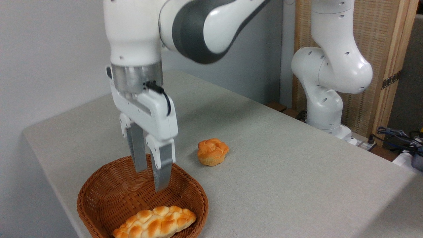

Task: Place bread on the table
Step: 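Move the open gripper over the wicker basket toward the braided loaf, then lower the gripper onto the braided loaf in the basket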

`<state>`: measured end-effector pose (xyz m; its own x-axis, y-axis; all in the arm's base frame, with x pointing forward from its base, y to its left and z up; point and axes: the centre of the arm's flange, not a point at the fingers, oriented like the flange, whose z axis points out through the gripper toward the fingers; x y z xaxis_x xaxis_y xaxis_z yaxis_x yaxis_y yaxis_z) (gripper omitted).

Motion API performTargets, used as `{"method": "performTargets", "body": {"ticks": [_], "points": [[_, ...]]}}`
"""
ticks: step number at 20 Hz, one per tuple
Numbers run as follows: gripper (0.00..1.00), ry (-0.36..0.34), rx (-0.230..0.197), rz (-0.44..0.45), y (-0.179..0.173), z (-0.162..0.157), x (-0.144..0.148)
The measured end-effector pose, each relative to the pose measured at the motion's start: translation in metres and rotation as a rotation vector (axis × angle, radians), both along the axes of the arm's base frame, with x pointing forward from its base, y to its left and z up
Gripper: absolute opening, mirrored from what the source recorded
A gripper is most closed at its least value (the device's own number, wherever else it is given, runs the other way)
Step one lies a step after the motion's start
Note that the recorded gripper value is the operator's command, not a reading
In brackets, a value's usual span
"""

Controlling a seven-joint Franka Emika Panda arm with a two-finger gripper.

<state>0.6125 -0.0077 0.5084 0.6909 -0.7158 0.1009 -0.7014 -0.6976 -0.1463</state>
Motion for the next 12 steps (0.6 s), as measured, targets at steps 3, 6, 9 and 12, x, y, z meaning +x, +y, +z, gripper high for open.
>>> {"method": "performTargets", "body": {"ticks": [3,6,9,12], "points": [[1.00,0.000,0.003,-0.010,0.002,-0.027,0.006],[1.00,-0.004,0.018,-0.023,0.002,-0.052,0.014],[1.00,0.004,0.036,-0.035,0.003,-0.080,0.023],[1.00,0.003,0.034,-0.046,-0.004,-0.082,0.024]]}}
